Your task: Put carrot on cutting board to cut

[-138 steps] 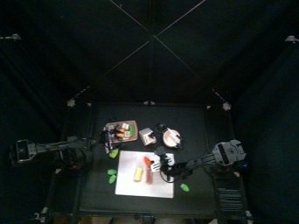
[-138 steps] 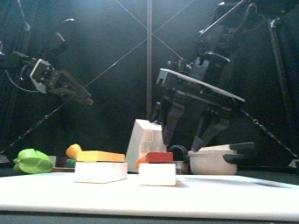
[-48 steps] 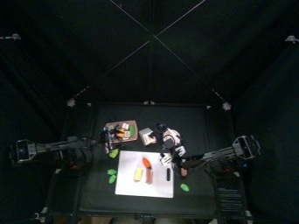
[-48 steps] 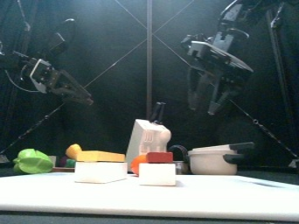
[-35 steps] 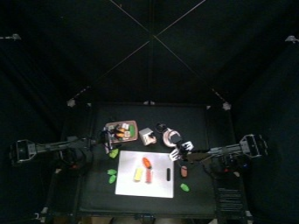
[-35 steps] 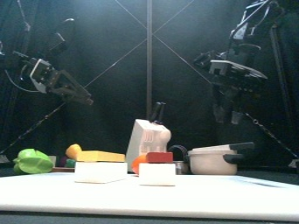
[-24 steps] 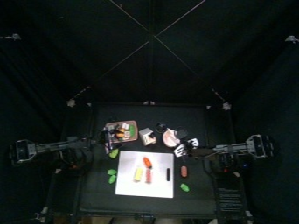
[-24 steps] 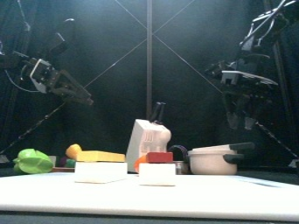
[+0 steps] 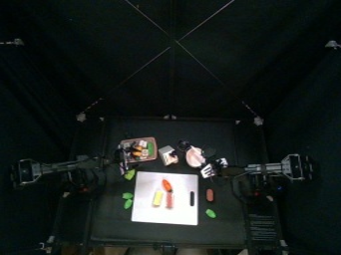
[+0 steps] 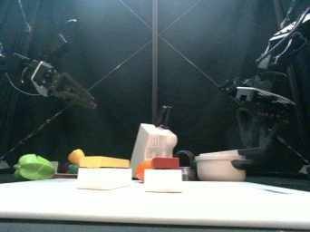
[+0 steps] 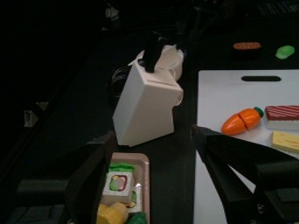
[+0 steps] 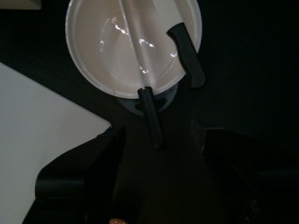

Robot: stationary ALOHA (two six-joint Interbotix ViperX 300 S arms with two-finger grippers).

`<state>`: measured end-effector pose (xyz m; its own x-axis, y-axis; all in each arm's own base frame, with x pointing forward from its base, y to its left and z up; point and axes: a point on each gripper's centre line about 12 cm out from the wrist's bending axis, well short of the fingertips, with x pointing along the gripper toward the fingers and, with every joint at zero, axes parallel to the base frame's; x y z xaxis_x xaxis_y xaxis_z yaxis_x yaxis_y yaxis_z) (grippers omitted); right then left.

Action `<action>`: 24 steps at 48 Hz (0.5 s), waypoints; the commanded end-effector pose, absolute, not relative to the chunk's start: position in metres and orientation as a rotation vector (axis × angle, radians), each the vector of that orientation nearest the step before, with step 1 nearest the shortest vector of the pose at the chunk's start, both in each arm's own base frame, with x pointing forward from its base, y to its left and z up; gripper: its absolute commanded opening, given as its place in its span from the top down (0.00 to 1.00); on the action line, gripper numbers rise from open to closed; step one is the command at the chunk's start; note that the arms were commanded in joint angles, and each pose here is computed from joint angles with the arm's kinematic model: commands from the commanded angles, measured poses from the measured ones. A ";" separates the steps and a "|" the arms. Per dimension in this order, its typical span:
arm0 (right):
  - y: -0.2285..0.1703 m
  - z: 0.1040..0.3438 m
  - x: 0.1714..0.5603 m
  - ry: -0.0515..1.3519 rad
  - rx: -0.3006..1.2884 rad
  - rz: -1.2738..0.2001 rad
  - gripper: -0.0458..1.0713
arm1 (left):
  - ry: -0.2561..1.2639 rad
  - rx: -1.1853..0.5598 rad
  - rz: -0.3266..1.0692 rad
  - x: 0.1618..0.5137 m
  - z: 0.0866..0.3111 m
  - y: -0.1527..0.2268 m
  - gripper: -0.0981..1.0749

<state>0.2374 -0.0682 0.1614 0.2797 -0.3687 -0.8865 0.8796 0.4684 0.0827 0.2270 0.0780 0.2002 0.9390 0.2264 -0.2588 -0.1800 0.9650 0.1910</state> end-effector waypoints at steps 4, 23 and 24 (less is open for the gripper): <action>-0.071 0.161 0.240 0.926 0.662 -0.919 0.13 | 0.270 0.170 0.210 0.229 0.204 0.079 0.06; -0.071 0.152 0.244 0.957 0.653 -0.924 0.22 | 0.270 0.170 0.208 0.229 0.204 0.078 0.06; -0.071 0.152 0.244 0.957 0.654 -0.924 0.24 | 0.270 0.170 0.208 0.229 0.204 0.078 0.06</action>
